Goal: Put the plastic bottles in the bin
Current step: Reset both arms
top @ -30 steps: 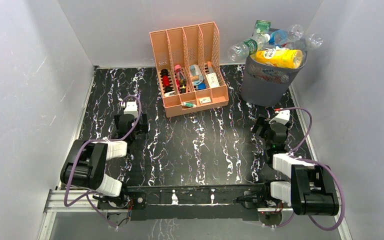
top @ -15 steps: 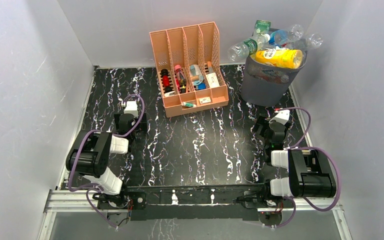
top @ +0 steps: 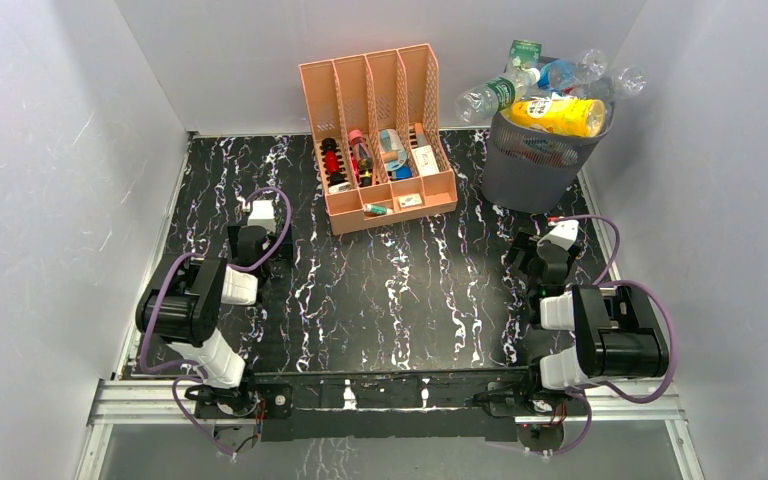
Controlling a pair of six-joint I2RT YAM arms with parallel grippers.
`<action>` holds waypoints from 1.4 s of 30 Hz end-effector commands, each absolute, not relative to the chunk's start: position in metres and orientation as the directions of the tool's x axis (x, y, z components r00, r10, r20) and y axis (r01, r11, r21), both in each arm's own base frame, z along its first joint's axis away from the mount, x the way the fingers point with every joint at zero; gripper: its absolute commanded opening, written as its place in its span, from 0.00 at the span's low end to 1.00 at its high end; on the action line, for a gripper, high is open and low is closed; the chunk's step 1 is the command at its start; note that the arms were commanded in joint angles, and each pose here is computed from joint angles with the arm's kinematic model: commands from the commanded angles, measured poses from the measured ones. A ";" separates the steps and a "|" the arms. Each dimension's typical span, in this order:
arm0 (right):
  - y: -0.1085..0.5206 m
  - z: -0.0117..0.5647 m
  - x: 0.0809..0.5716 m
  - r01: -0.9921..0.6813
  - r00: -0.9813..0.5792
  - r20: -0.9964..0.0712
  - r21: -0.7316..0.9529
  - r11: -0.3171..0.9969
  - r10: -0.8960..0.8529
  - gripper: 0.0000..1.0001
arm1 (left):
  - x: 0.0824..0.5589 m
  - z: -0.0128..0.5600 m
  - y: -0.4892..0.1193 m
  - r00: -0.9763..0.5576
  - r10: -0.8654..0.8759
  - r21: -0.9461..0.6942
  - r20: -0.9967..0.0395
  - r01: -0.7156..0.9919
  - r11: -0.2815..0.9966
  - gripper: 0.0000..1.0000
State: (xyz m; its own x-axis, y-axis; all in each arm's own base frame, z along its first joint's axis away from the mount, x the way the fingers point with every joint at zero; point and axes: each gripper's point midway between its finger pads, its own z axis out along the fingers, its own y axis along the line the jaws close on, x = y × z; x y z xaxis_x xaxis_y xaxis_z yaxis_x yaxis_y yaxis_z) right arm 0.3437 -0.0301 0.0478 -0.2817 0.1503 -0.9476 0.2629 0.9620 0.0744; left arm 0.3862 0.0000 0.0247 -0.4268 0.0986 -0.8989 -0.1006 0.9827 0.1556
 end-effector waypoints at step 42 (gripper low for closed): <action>0.012 0.059 0.372 -0.008 -0.211 -0.977 0.007 1.000 0.005 0.98 | 0.356 0.039 0.013 -0.240 0.045 0.081 -0.970 -0.141 0.987 0.98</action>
